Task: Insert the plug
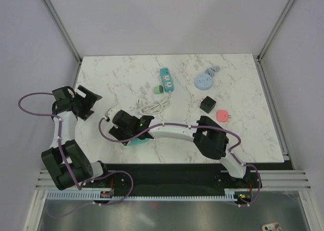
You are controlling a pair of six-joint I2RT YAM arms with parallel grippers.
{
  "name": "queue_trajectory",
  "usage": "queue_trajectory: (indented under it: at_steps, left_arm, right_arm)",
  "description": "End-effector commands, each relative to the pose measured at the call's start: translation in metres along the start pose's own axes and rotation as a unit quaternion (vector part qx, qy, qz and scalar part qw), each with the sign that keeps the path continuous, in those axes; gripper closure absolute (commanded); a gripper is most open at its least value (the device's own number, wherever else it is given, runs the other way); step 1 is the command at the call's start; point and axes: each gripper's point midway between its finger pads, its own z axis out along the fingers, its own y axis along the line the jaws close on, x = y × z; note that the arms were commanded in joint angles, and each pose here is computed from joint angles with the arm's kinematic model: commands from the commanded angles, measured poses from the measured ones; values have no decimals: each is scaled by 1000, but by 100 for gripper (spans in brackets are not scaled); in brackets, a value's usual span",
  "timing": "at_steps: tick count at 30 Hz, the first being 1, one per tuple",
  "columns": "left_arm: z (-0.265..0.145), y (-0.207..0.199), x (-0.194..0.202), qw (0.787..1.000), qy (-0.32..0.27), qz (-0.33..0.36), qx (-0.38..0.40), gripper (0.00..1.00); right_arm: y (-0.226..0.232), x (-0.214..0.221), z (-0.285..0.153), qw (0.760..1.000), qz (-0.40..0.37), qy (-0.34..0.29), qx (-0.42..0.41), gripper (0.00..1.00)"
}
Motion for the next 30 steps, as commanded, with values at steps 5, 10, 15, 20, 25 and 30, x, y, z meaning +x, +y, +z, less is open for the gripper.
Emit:
queue_trajectory:
  at_steps: [5, 10, 15, 20, 25, 30]
  left_arm:
    - [-13, -33, -7, 997, -8, 19, 73, 1]
    - [-16, -48, -3, 993, 1, 32, 112, 1]
    - [-20, -61, 5, 990, 10, 54, 133, 2]
    - [-27, -80, 16, 982, 22, 91, 166, 3]
    - [-34, -123, 58, 954, 65, 192, 221, 4]
    - [-48, -157, 117, 913, 128, 285, 261, 5]
  right_arm:
    - [-13, 11, -14, 998, 5, 52, 30, 32]
    - [-21, -24, -37, 999, 4, 16, 50, 20]
    - [-17, -54, -66, 999, 7, -20, 36, 9]
    - [-19, -75, -116, 997, 51, -57, 10, 7]
    - [-74, -58, -166, 986, 131, -72, 75, 7]
    - [-183, -3, -219, 942, 266, -77, 192, 7]
